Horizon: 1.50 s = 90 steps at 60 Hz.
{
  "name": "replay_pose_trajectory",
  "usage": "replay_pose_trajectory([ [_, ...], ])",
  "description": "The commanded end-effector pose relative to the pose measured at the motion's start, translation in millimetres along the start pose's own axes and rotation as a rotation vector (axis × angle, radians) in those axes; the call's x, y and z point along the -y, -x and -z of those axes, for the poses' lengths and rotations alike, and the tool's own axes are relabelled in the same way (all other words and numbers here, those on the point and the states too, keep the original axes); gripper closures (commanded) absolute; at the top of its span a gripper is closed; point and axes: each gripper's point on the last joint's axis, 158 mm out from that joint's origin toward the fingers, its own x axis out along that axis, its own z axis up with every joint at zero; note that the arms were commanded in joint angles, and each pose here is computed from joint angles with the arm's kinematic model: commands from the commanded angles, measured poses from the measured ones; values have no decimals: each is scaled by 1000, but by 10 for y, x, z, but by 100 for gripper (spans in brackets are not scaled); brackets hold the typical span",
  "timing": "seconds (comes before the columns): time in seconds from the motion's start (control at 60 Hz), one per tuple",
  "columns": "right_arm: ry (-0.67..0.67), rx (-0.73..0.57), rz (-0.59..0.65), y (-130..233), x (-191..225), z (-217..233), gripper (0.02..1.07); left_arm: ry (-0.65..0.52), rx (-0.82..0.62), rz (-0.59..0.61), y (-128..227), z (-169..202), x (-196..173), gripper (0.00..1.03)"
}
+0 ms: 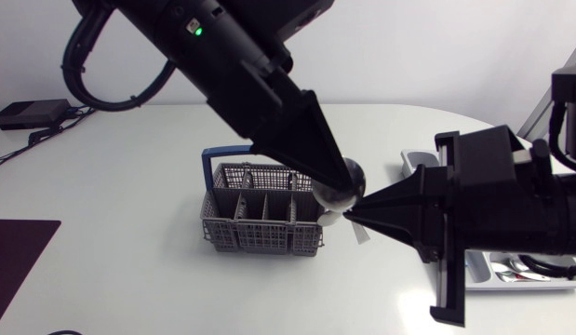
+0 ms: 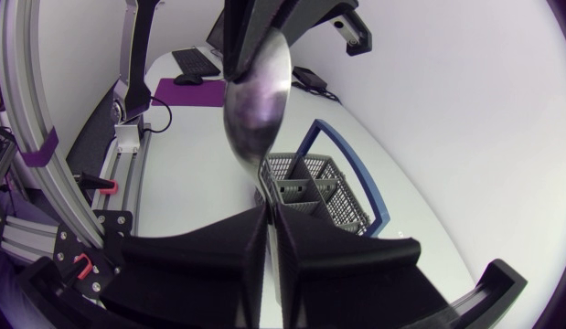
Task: Sort the cutlery from the basket into the organizer compartments.
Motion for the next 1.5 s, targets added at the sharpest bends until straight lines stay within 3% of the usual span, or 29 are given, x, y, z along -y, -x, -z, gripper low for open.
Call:
replay_pose_trajectory([
  [0.0, -57, -29, 3, -49, -3, 112, 101, -23, 32, -14, 84, -102, -48, 100],
  [0.283, -81, -49, 32, 14, 78, 116, 101, 1, 149, -79, 424, -382, -220, 52],
  [0.35, -95, -64, 66, 56, 170, 153, 101, 19, 199, -123, 572, -462, -347, 46],
  [0.55, -153, -108, 219, 240, 612, 335, 101, 77, 272, -217, 894, -448, -707, 44],
  [0.717, -245, -169, 393, 466, 1142, 629, 101, 82, 170, -270, 619, -125, -916, 44],
  [1.017, -492, -351, 705, 976, 2114, 1625, 102, 6, 8, -354, 15, 265, -1056, 44],
  [1.483, -737, -558, 882, 1187, 2860, 2915, 101, -72, -97, -485, -386, 612, -1313, 44],
])
